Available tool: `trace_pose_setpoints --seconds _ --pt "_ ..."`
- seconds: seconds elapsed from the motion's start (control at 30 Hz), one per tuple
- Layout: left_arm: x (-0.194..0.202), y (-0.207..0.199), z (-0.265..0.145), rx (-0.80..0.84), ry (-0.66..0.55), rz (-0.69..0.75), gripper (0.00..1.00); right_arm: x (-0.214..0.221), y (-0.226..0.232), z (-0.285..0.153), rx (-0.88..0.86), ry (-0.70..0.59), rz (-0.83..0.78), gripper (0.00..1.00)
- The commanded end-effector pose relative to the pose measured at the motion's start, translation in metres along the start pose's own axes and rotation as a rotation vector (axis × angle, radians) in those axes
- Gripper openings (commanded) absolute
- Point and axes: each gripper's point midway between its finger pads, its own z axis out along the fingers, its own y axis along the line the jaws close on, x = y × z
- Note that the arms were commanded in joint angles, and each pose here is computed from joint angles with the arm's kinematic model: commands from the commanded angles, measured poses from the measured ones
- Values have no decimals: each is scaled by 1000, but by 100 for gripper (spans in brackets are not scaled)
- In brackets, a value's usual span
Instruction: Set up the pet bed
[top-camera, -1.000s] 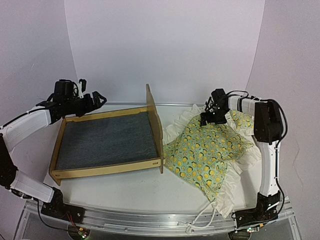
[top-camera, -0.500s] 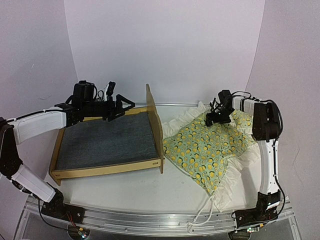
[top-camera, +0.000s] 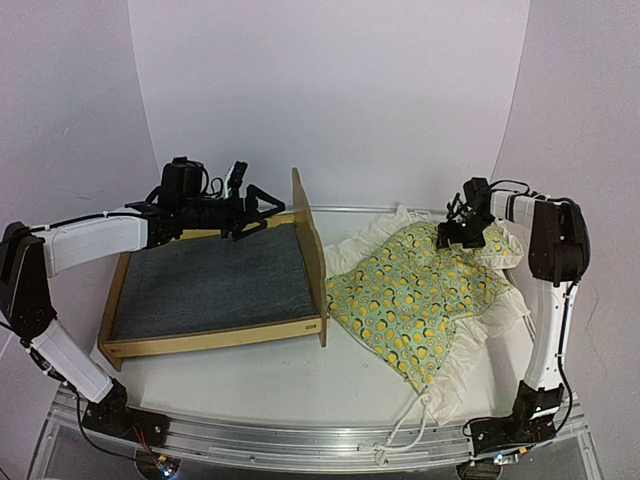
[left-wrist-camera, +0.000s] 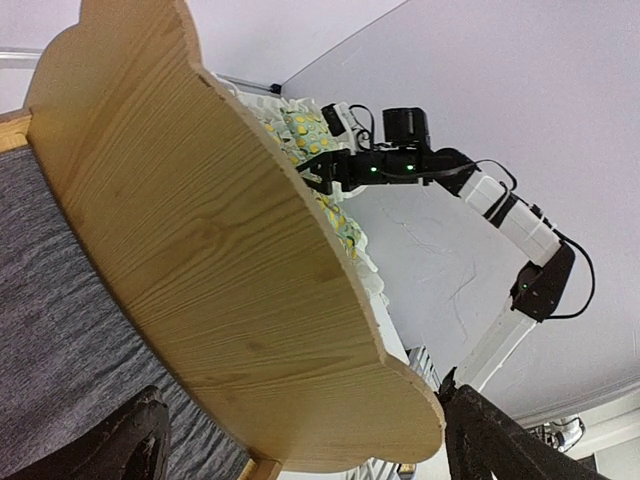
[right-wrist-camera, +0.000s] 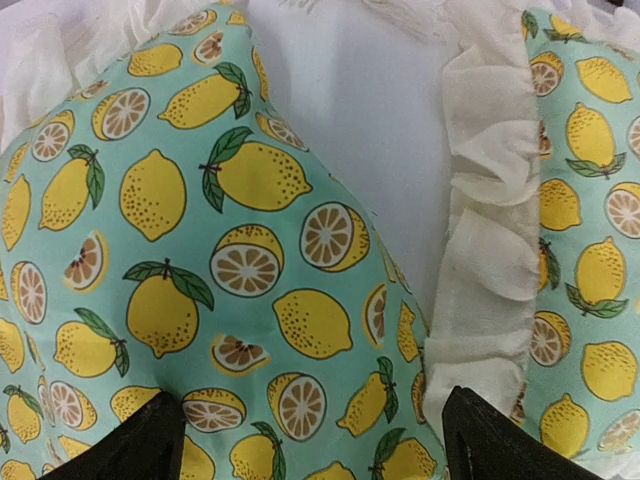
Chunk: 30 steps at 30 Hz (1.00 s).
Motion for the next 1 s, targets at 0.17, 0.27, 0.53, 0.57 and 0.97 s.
trace_pose_setpoints --seconds 0.17,0.27,0.53,0.57,0.97 --pt "-1 -55 27 136 24 54 96 1 42 21 -176 -24 -13 65" --pt "2 -68 37 163 40 66 96 -4 44 7 -181 -56 8 49" --pt "3 -84 60 208 72 75 96 -32 49 -69 -179 -223 36 14" --pt "3 -83 63 207 75 73 96 -33 50 -75 -179 -234 35 7" --pt "-4 -94 104 251 99 70 95 -68 12 -196 59 -501 153 0"
